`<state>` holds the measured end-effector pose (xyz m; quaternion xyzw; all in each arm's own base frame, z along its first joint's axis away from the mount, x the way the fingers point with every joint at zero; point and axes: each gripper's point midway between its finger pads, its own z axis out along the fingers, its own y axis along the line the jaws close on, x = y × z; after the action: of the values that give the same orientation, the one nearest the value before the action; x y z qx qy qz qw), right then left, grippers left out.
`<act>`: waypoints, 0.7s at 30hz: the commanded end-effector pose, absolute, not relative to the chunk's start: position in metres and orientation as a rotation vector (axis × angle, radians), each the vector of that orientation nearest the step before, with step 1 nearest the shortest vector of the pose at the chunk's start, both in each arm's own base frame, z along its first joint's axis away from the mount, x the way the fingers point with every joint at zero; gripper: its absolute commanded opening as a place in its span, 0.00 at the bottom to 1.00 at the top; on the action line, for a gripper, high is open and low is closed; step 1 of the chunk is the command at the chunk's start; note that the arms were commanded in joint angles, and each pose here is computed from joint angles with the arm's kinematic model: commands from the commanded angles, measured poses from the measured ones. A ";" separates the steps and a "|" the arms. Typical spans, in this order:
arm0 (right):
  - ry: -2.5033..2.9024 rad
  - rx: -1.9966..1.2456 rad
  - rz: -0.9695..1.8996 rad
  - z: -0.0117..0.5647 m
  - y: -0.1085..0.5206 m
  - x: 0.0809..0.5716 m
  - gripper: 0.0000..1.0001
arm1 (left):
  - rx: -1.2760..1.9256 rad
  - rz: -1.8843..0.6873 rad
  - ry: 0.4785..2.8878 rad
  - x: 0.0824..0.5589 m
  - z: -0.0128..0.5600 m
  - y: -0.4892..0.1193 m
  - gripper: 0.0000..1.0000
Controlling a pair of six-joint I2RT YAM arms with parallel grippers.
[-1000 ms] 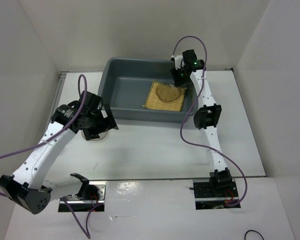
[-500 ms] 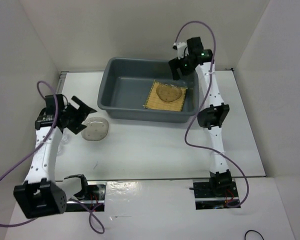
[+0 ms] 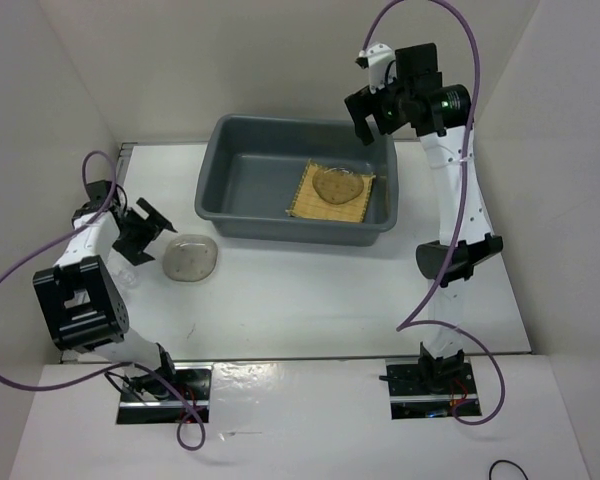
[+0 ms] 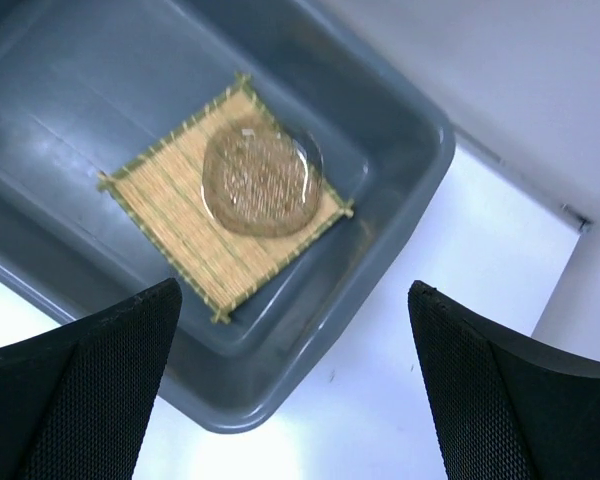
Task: Place the mixed dishes into the plastic bin
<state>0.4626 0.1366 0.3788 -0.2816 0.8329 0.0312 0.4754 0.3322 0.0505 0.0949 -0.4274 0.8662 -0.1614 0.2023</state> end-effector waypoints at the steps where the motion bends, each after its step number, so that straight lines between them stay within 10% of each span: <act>1: 2.103 -0.678 0.029 0.362 0.125 0.462 0.98 | -1.038 -0.274 2.516 0.337 0.075 0.068 1.00; 15: 2.130 -0.653 -0.033 0.360 0.114 0.458 0.98 | -0.851 -0.281 2.733 0.335 0.014 0.051 0.94; 21: 2.124 -0.639 -0.057 0.363 0.110 0.458 0.98 | -0.781 -0.452 2.740 0.344 0.011 0.027 0.37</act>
<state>0.4668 0.1192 0.3352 -0.2684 0.8695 -0.0084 0.4147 0.3360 0.0451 0.0178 -0.2991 0.9381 -0.1133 0.1329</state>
